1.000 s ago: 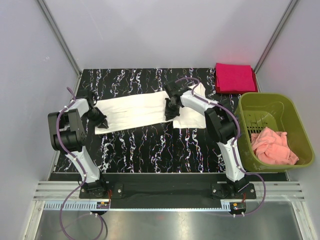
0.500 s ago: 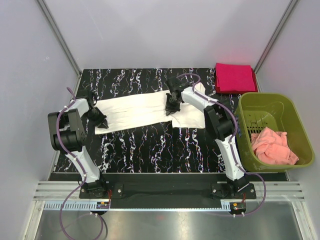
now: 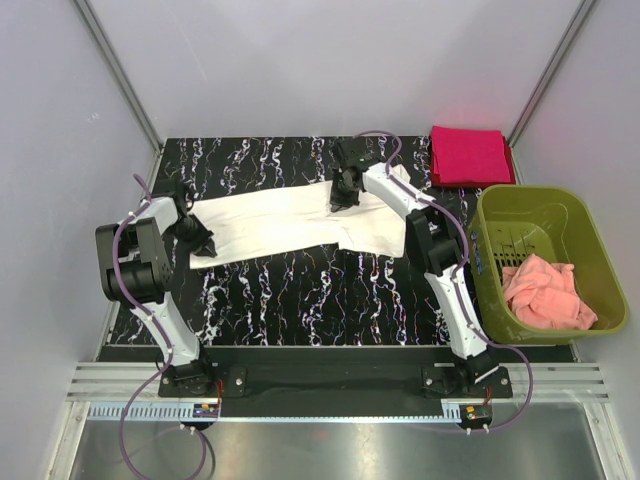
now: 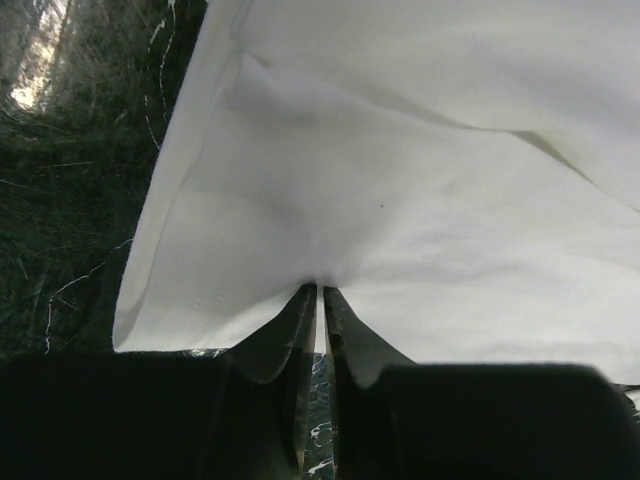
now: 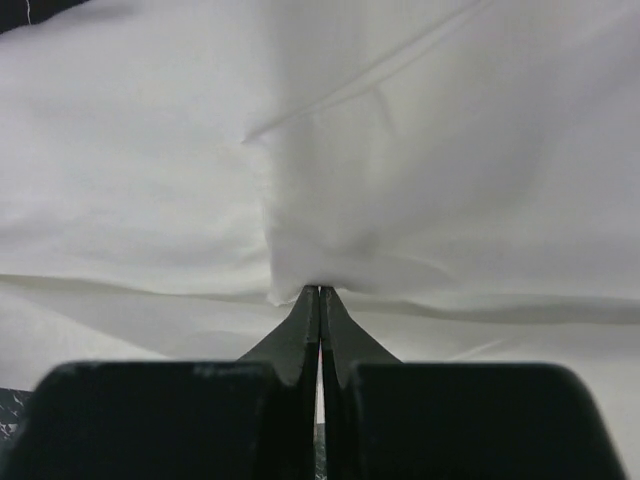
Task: Fold and stack the t-shirts
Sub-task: Fold the tshirt
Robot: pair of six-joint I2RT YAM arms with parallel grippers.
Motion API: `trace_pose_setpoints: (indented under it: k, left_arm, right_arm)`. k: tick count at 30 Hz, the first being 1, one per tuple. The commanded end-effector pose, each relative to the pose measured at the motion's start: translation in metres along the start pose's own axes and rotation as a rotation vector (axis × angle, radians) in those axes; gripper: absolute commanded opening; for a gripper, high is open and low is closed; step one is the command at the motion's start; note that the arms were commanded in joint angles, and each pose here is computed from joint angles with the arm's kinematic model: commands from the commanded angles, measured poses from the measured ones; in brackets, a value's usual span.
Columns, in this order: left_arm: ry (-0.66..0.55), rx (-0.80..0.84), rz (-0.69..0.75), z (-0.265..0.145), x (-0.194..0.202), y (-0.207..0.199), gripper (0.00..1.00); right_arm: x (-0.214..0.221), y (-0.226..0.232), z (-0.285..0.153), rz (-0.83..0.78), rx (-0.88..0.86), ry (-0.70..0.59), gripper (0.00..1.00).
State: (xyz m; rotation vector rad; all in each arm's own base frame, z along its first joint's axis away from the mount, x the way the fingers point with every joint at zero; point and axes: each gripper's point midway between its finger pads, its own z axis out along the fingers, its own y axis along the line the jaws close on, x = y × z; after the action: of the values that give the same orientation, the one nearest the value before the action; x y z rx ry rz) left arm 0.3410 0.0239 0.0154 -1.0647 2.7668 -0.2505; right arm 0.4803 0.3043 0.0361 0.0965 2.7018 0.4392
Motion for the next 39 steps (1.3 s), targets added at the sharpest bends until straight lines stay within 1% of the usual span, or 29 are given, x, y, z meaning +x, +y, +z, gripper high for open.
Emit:
trace_pose_setpoints:
  k: [1, 3, 7, 9, 10, 12, 14, 16, 17, 18, 19, 20, 21, 22, 23, 24, 27, 30, 31, 32, 34, 36, 39]
  left_arm:
    - [-0.049, -0.094, 0.039, 0.004, -0.009, 0.023, 0.15]
    - [-0.073, -0.077, 0.051, -0.006, -0.013, 0.018, 0.15]
    - [-0.147, 0.033, 0.054, -0.034, -0.025, -0.011, 0.19]
    - [-0.165, 0.091, 0.064, -0.041, -0.028, -0.028, 0.2]
    - [-0.176, 0.114, 0.063, -0.044, -0.032, -0.037, 0.2]
    - [-0.176, 0.172, 0.074, -0.047, -0.034, -0.054, 0.21]
    - [-0.16, 0.237, 0.091, -0.047, -0.034, -0.071, 0.23]
    - [-0.154, 0.283, 0.124, -0.047, -0.029, -0.084, 0.3]
    - [-0.157, 0.328, 0.158, -0.048, -0.024, -0.099, 0.32]
    - [-0.149, 0.351, 0.177, -0.046, -0.018, -0.105, 0.34]
    - [-0.139, 0.378, 0.192, -0.045, -0.012, -0.113, 0.36]
    - [-0.135, 0.441, 0.214, -0.046, -0.008, -0.128, 0.36]
    - [-0.116, 0.477, 0.244, -0.045, 0.005, -0.142, 0.36]
    - [-0.089, 0.495, 0.24, -0.04, 0.014, -0.148, 0.36]
    - [-0.088, 0.52, 0.245, -0.04, 0.016, -0.155, 0.36]
    - [-0.067, 0.534, 0.282, -0.039, 0.032, -0.168, 0.36]
    - [-0.032, 0.545, 0.326, -0.034, 0.052, -0.184, 0.35]
    - [-0.007, 0.55, 0.354, -0.032, 0.064, -0.189, 0.34]
    - [-0.002, 0.549, 0.363, -0.033, 0.066, -0.19, 0.34]
    - [0.008, 0.544, 0.371, -0.032, 0.071, -0.189, 0.34]
    - [0.022, 0.54, 0.383, -0.032, 0.076, -0.188, 0.34]
    - [0.031, 0.538, 0.394, -0.032, 0.081, -0.188, 0.34]
    - [0.043, 0.535, 0.408, -0.033, 0.088, -0.188, 0.34]
  right_arm:
    - [-0.025, -0.015, -0.009, -0.028, 0.033, -0.048, 0.0]
    - [-0.027, -0.008, -0.024, -0.045, 0.002, -0.048, 0.0]
    - [-0.02, 0.025, -0.055, -0.054, -0.104, -0.059, 0.0]
    - [-0.011, 0.033, -0.058, -0.051, -0.133, -0.035, 0.04]
    - [-0.003, 0.038, -0.059, -0.034, -0.157, 0.001, 0.06]
    - [0.006, 0.033, -0.06, -0.017, -0.139, 0.037, 0.14]
    - [0.01, 0.021, -0.064, -0.03, -0.111, 0.05, 0.22]
    - [0.012, 0.004, -0.079, -0.034, -0.086, 0.05, 0.3]
    - [0.005, -0.014, -0.085, -0.005, -0.075, 0.04, 0.33]
    - [0.009, -0.027, -0.097, 0.015, -0.065, 0.043, 0.41]
    - [0.01, -0.035, -0.103, 0.032, -0.078, 0.05, 0.44]
    - [0.008, -0.048, -0.11, 0.053, -0.076, 0.048, 0.47]
    - [0.008, -0.073, -0.124, 0.1, -0.064, 0.042, 0.49]
    - [0.007, -0.083, -0.13, 0.106, -0.078, 0.032, 0.54]
    - [0.007, -0.093, -0.136, 0.116, -0.077, 0.029, 0.57]
    - [0.012, -0.115, -0.143, 0.12, -0.062, 0.035, 0.57]
    - [0.024, -0.146, -0.146, 0.136, -0.019, 0.048, 0.58]
    - [0.036, -0.178, -0.144, 0.205, 0.008, 0.068, 0.53]
    - [0.033, -0.191, -0.144, 0.243, 0.004, 0.052, 0.51]
    - [0.044, -0.197, -0.139, 0.272, 0.001, 0.077, 0.46]
    - [0.047, -0.2, -0.134, 0.307, -0.049, 0.089, 0.41]
    - [0.056, -0.197, -0.125, 0.314, -0.081, 0.129, 0.34]
    - [0.058, -0.19, -0.117, 0.344, -0.132, 0.131, 0.31]
